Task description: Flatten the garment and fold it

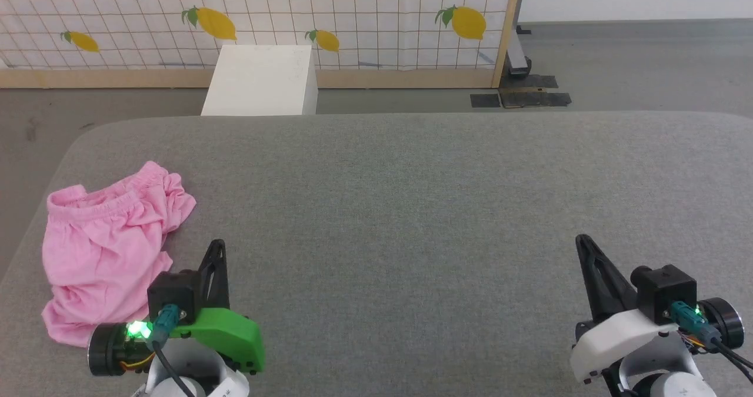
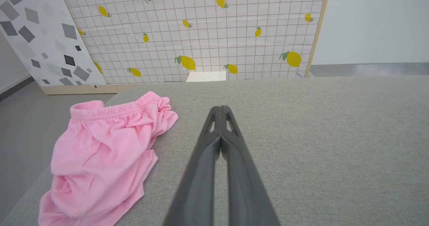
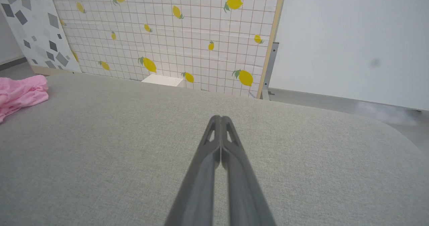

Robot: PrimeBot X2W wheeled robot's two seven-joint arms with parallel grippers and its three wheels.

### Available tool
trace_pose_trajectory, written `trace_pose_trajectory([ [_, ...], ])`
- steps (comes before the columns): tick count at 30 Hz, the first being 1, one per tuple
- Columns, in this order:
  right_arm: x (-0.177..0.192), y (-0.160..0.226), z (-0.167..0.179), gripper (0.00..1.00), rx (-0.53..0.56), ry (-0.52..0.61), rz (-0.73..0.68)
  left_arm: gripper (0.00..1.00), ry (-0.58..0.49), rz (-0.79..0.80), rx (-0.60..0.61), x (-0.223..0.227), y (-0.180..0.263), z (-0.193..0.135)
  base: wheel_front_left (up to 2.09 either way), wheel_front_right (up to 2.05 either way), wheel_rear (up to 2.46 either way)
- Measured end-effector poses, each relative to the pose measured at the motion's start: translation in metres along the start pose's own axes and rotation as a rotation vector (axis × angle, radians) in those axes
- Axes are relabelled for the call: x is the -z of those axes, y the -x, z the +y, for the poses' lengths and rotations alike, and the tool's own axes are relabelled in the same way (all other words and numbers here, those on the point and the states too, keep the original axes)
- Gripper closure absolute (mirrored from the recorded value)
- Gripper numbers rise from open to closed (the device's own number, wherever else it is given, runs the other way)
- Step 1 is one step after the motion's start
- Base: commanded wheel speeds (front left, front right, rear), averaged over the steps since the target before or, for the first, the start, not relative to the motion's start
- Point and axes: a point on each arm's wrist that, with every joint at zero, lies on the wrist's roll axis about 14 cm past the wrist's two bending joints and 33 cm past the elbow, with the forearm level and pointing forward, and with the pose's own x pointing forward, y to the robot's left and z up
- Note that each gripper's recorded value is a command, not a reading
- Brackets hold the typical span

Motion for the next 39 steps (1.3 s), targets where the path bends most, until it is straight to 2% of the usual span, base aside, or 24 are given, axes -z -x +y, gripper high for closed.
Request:
trace_pose_trajectory([
  [4,0.0,0.0,0.0,1.0,0.0,0.0,0.0,1.0,0.0,0.0,0.0,0.0,0.0,0.0,0.0,0.0,0.0],
  [5,0.0,0.0,0.0,0.0,0.0,0.0,0.0,0.0,0.001,0.0,0.001,0.0,0.0,0.0,0.0,0.0,0.0],
  [39,0.002,0.0,-0.004,0.0,0.01,-0.004,-0.024,0.0,0.033,-0.01,0.038,0.006,-0.004,-0.013,0.0,0.0,0.0],
])
